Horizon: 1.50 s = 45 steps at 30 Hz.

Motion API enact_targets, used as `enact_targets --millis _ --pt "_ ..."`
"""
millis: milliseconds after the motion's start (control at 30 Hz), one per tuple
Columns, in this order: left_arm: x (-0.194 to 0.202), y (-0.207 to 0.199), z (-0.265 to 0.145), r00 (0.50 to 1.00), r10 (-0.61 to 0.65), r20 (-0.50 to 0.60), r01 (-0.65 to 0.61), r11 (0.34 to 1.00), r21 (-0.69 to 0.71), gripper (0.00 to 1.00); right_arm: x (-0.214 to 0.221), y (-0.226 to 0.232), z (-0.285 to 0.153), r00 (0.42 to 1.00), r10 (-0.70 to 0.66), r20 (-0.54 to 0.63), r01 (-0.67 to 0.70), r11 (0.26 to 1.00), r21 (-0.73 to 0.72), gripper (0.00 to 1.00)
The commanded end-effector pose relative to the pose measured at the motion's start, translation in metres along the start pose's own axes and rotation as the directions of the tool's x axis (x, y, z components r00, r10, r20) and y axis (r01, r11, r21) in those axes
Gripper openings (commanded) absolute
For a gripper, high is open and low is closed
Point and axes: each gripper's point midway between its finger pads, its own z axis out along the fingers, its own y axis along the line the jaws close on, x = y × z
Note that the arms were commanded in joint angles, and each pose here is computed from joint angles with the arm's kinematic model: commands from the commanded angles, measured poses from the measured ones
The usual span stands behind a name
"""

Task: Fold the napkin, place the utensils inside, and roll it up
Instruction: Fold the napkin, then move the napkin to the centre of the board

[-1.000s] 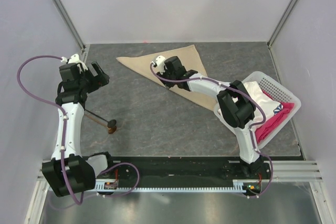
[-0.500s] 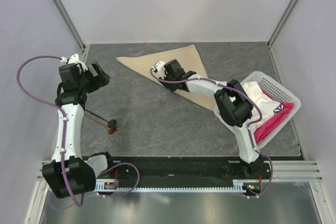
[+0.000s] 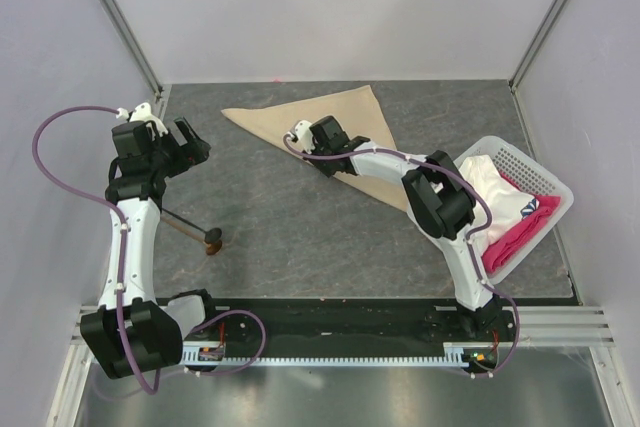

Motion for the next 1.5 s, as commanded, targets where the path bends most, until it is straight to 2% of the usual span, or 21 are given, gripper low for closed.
enact_targets --millis 0,167,300,600,800,967,1033,1100,1133,1233,1367,1467 --pt "-0.013 -0.009 -0.004 0.999 -0.017 0.05 0.015 0.999 0.037 0.98 -0.001 -0.001 0.006 1.0 -0.022 -0.015 0.022 1.0 0.001 0.26" --pt "-0.012 -0.01 -0.005 0.999 -0.017 0.048 0.015 0.999 0.043 0.98 0.012 0.023 0.009 0.996 -0.067 -0.064 0.059 0.99 -0.129 0.15" --pt "-0.014 -0.011 -0.005 0.998 -0.015 0.057 0.012 0.999 0.045 0.98 0.017 0.035 0.015 0.992 -0.08 -0.095 0.063 0.984 -0.166 0.02" --pt "-0.017 -0.013 -0.009 0.997 -0.013 0.072 0.009 0.999 0.052 0.98 0.003 0.071 0.002 0.993 0.071 -0.099 -0.088 0.978 -0.189 0.0" --pt "-0.02 -0.014 -0.013 0.996 -0.01 0.087 0.005 0.998 0.055 0.98 -0.022 0.119 -0.017 0.983 0.161 -0.083 -0.174 0.967 -0.188 0.0" --pt "-0.019 -0.014 -0.013 0.996 -0.008 0.09 0.003 0.999 0.05 0.98 -0.039 0.174 -0.032 0.966 0.243 -0.092 -0.259 0.928 -0.267 0.0" --pt "-0.019 -0.013 -0.013 0.996 -0.007 0.089 0.003 0.999 0.047 0.98 -0.045 0.19 -0.038 0.963 0.252 -0.091 -0.268 0.917 -0.296 0.04" --pt "-0.019 -0.014 -0.014 0.996 -0.006 0.089 0.002 0.999 0.048 0.98 -0.055 0.195 -0.047 0.957 0.278 -0.081 -0.289 0.902 -0.322 0.2" --pt "-0.019 -0.013 -0.014 0.996 -0.007 0.089 0.003 0.999 0.049 0.98 -0.062 0.192 -0.054 0.955 0.288 -0.064 -0.293 0.901 -0.319 0.34" --pt "-0.019 -0.016 -0.014 0.996 0.002 0.087 -0.007 0.998 0.06 0.99 -0.08 0.158 -0.071 0.952 0.305 0.007 -0.295 0.926 -0.237 0.53" --pt "-0.018 -0.017 -0.014 0.996 0.006 0.085 -0.012 0.998 0.067 0.99 -0.085 0.086 -0.081 0.937 0.345 0.064 -0.335 0.934 -0.127 0.58" --pt "-0.018 -0.017 -0.015 0.996 0.007 0.083 -0.013 0.997 0.071 0.99 -0.073 0.023 -0.075 0.923 0.377 0.078 -0.376 0.926 -0.028 0.57"
